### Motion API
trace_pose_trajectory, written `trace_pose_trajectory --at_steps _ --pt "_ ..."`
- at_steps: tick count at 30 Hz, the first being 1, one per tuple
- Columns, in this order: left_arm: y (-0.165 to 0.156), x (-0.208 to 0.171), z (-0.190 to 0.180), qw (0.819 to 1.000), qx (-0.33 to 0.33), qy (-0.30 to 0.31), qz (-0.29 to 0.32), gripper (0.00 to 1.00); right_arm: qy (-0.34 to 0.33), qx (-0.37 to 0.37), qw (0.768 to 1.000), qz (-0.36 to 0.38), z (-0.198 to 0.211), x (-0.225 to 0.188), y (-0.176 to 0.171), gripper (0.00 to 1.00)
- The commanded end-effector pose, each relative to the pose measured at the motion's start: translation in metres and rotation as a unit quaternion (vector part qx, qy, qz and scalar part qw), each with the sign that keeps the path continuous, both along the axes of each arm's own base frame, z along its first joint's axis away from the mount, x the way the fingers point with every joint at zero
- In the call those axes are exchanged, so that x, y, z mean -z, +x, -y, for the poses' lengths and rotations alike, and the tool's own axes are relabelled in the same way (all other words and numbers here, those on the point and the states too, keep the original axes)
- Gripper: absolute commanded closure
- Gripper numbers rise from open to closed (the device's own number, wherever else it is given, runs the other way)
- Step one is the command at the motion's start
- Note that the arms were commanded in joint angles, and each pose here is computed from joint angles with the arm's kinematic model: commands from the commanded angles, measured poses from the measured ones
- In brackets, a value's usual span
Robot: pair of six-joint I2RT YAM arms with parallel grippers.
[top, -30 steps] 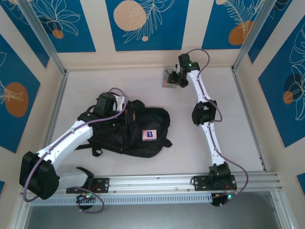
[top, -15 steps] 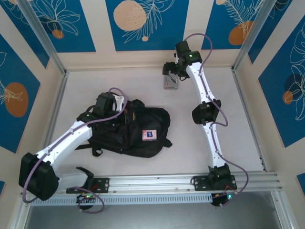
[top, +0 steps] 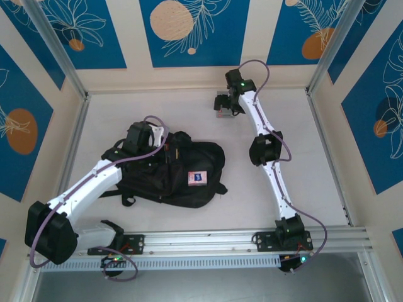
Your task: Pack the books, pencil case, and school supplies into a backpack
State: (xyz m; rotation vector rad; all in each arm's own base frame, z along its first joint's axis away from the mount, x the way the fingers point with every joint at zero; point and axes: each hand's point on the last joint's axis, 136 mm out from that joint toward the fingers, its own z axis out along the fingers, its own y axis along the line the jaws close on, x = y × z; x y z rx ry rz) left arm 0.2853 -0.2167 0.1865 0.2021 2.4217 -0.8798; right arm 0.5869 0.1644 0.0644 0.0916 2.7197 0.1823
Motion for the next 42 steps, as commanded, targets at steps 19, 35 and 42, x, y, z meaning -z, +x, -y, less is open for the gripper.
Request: trace_pose_trajectory --at_steps 19,35,42 --pt "0.004 0.006 -0.005 1.0 -0.009 0.007 -0.005 1.0 -0.016 0.005 0.999 -0.049 -0.003 0.072 -0.006 0.02" --pt "0.005 -0.001 -0.01 1.0 -0.013 0.016 0.01 1.0 -0.05 -0.018 0.998 0.031 -0.002 -0.039 -0.009 0.25" --pt "0.0 -0.026 -0.014 0.999 -0.019 0.002 0.037 1.0 -0.097 -0.031 0.99 0.1 0.008 -0.15 -0.037 0.3"
